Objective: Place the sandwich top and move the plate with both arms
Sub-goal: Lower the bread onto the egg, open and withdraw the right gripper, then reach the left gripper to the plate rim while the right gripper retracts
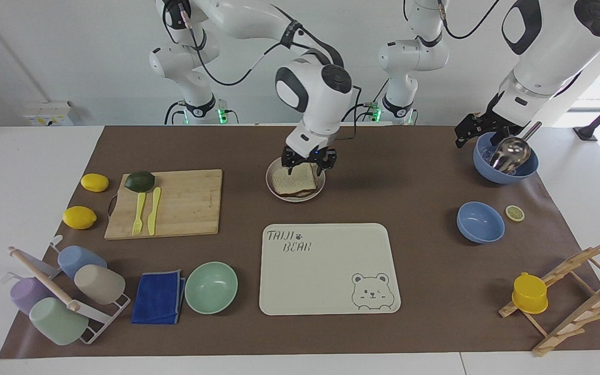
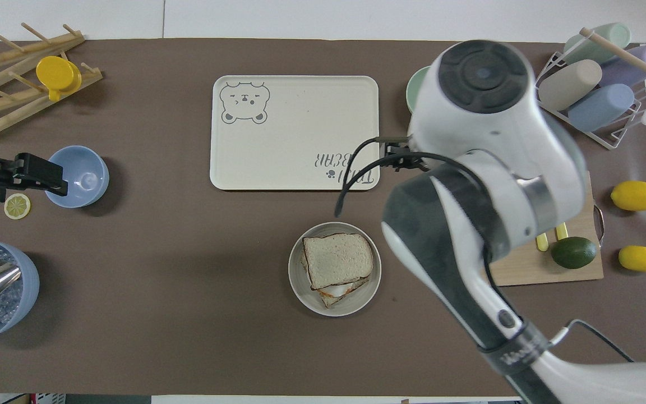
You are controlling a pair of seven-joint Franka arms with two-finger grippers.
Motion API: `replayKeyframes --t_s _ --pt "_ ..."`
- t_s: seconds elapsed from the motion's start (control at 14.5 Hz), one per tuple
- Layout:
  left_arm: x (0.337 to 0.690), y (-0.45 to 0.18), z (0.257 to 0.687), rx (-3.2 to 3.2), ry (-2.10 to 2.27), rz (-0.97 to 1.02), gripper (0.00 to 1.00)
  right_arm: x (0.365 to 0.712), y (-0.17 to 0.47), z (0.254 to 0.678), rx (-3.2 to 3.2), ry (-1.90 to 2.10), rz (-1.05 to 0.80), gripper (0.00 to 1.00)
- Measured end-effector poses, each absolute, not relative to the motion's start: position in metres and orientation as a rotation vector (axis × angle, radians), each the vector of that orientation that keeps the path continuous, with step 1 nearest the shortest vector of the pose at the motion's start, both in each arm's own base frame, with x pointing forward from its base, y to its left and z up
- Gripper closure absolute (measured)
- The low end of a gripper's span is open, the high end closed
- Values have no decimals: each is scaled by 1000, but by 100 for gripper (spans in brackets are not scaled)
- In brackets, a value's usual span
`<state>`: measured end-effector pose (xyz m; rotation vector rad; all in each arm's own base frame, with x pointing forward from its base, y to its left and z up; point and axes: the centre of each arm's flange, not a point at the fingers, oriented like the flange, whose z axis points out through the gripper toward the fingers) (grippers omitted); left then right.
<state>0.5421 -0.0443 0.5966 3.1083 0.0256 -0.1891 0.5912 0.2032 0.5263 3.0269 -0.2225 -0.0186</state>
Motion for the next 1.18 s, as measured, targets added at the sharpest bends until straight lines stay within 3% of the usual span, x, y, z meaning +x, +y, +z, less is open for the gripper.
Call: replayKeyframes --t_s 0.28,0.48,0.62,0.83,1.18 --pt "529 -102 568 3104 128 -137 0 590 77 564 3050 -258 -130 0" --pt "506 -170 512 3026 106 -148 0 573 4 597 3100 -172 -148 0" --pt "485 -209 462 2997 42 -166 0 560 -10 609 3103 -122 -161 0" --pt "444 -254 392 2930 10 -129 0 550 -13 592 3102 -50 -225 0" --pt "401 -294 352 2884 -30 -143 9 549 -23 582 3103 -35 -249 0"
